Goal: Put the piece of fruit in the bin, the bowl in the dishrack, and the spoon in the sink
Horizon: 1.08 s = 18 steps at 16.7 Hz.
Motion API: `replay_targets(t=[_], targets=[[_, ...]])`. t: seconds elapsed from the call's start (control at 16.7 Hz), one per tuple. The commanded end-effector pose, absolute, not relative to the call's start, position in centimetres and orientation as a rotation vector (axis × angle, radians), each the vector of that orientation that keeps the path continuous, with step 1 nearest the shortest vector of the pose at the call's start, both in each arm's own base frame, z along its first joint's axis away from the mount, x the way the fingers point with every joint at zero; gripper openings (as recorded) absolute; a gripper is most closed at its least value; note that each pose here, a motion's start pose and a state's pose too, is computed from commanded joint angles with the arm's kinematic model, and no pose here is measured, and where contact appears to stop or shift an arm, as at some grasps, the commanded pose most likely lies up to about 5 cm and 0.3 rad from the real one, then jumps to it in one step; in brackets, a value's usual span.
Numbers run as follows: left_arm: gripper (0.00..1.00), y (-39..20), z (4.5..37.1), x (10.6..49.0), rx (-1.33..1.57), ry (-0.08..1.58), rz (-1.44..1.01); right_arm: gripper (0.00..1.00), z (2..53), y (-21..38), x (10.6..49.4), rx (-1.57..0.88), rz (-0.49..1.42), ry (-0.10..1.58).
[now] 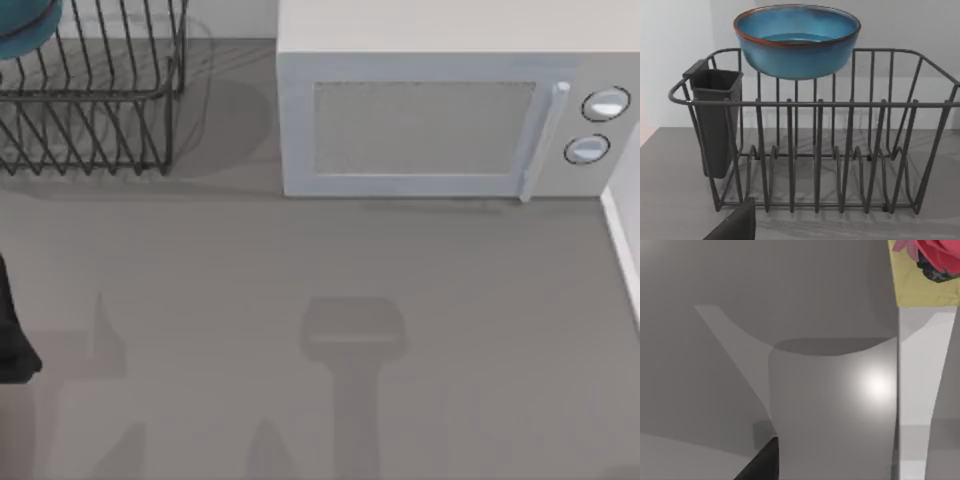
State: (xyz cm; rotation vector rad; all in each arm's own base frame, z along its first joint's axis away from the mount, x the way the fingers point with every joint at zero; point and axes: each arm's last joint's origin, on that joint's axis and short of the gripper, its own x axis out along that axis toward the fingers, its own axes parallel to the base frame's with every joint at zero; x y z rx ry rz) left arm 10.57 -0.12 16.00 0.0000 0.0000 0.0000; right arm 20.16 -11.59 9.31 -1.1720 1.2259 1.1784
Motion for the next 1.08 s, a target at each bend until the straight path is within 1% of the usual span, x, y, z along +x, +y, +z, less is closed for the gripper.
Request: replay_targets(t=[0.12,0.18,0.6,0.66,0.84,1.08], targets=[[1.0,-0.1,16.0,10.6,0.0,0.0,0.0,0.02,9.3,-11.6,20.2,-1.172,1.178,1.226],[1.0,-0.1,16.0,10.6,0.0,0.0,0.0,0.0,9.3,-11.6,20.2,-1.172,1.178,1.226],[1.0,-0.1,16.0,10.6,0.0,0.0,0.0,0.0,9.3,-11.6,20.2,-1.172,1.178,1.226],[1.0,-0.1,16.0,10.6,0.0,0.0,0.0,0.0,11.5,-11.5,20.2,-1.172,1.134,1.271],[1.0,-0.1,16.0,10.6,0.0,0.0,0.0,0.0,12.6,-11.7,20.5,-1.186,1.123,1.265],[1.0,-0.1,16.0,10.6,0.0,0.0,0.0,0.0,16.1,-11.8,20.7,-1.169,1.155,1.271]])
